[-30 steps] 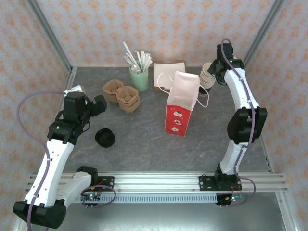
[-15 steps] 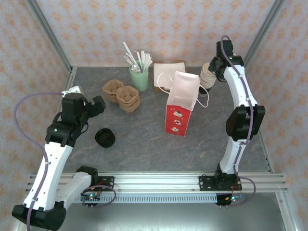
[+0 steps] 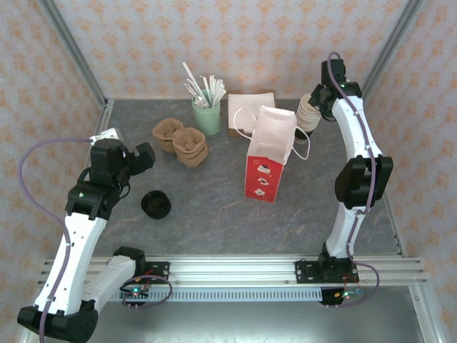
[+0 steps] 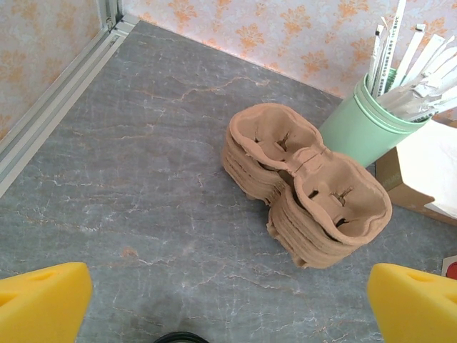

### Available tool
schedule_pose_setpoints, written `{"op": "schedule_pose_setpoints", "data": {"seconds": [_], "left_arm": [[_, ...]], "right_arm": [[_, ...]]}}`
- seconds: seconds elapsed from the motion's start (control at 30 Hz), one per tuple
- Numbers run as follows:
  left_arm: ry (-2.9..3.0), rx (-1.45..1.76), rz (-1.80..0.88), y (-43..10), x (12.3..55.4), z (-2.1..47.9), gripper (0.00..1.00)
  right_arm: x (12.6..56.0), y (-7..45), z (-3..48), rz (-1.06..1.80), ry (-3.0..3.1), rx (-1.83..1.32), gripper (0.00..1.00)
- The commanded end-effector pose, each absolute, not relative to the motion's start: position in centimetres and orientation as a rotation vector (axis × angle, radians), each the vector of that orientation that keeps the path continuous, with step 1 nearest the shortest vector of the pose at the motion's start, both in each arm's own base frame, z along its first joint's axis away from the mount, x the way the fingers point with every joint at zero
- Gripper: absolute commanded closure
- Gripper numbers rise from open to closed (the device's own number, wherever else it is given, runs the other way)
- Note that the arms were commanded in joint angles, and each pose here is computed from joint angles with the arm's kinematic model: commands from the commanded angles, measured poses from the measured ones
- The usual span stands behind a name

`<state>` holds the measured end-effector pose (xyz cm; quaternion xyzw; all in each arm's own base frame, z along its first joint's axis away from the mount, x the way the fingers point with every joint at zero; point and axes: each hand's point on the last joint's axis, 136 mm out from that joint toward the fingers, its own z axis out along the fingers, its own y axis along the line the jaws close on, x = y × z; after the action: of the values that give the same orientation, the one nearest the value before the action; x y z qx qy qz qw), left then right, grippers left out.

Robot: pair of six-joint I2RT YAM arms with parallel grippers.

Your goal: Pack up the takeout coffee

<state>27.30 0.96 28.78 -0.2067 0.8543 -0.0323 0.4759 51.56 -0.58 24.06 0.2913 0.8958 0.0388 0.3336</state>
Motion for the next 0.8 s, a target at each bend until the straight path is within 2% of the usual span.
{"op": "schedule_pose_setpoints", "data": {"seconds": [0.0, 0.23, 0.77], "left_arm": [[2.091, -0.476, -0.064, 0.9, 26.9, 29.2, 0.0], [2.095, -0.479, -0.067, 0.8, 26.8, 29.0, 0.0], [2.102, -0.491, -0.061, 1.0, 26.4, 28.6, 0.0]], "right_arm": [[51.4, -0.4, 25.6, 0.114, 2.341, 0.723, 0.56], [50.7, -0.9, 26.5, 0.078, 2.33, 0.71, 0.55], [50.6, -1.6, 23.8, -0.004, 2.39, 0.732, 0.56]]}}
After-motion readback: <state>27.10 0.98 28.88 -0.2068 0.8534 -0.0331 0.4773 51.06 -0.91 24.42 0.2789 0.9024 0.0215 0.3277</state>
